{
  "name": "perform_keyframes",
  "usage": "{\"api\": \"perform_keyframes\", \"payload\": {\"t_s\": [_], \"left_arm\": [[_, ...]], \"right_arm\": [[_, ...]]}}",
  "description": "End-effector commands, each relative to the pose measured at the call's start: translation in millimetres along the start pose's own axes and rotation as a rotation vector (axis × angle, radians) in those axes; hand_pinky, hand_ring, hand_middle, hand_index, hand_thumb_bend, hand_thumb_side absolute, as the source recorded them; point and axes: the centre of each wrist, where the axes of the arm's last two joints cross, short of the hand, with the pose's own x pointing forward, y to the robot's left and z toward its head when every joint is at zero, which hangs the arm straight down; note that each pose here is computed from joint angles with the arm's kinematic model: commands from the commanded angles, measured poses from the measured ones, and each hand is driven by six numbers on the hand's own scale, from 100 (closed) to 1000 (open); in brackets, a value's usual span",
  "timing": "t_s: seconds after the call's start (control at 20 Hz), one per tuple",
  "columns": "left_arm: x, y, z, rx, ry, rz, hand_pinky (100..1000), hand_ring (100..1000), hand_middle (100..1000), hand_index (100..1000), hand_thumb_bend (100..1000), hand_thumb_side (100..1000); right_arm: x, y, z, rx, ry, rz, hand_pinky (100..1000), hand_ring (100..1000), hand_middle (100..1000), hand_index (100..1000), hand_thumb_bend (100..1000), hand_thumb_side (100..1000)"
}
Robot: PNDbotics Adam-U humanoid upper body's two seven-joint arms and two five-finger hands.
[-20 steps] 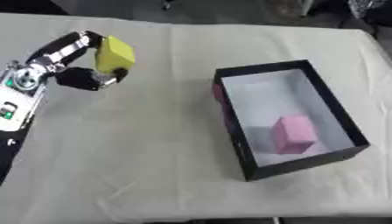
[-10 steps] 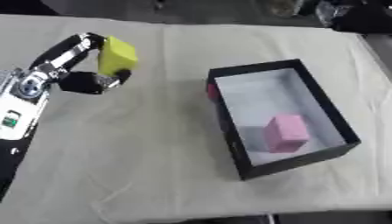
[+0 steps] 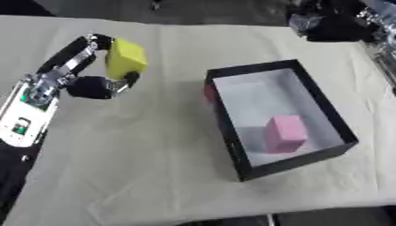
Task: Pick up the objects with one hand, pass them to the other hand, and then place them into the box on the other side of the table.
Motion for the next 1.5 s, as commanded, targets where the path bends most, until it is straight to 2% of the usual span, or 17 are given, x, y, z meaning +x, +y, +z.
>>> {"api": "perform_keyframes", "payload": {"t_s": [0.05, 0.6, 1.1, 1.5], "left_arm": [[9, 6.5, -9, 0.013, -0.044, -0.032, 913, 705, 553, 485, 100, 468], [24, 1.0, -22, 0.015, -0.137, -0.091, 898, 707, 556, 484, 100, 473], [29, -6.7, -32, 0.014, -0.158, -0.099, 896, 703, 552, 479, 100, 479], [31, -11.6, -38, 0.029, -0.174, -0.130, 886, 704, 554, 480, 100, 462]], "right_arm": [[6, -4.5, -4, 0.014, -0.015, 0.044, 805, 935, 927, 945, 100, 218], [10, 10.5, -17, 0.100, -0.033, 0.079, 810, 933, 927, 946, 100, 234], [25, 18.2, -23, 0.162, -0.096, 0.120, 817, 935, 930, 951, 113, 234], [40, 22.8, -25, 0.259, -0.152, 0.146, 823, 937, 932, 965, 169, 263]]}}
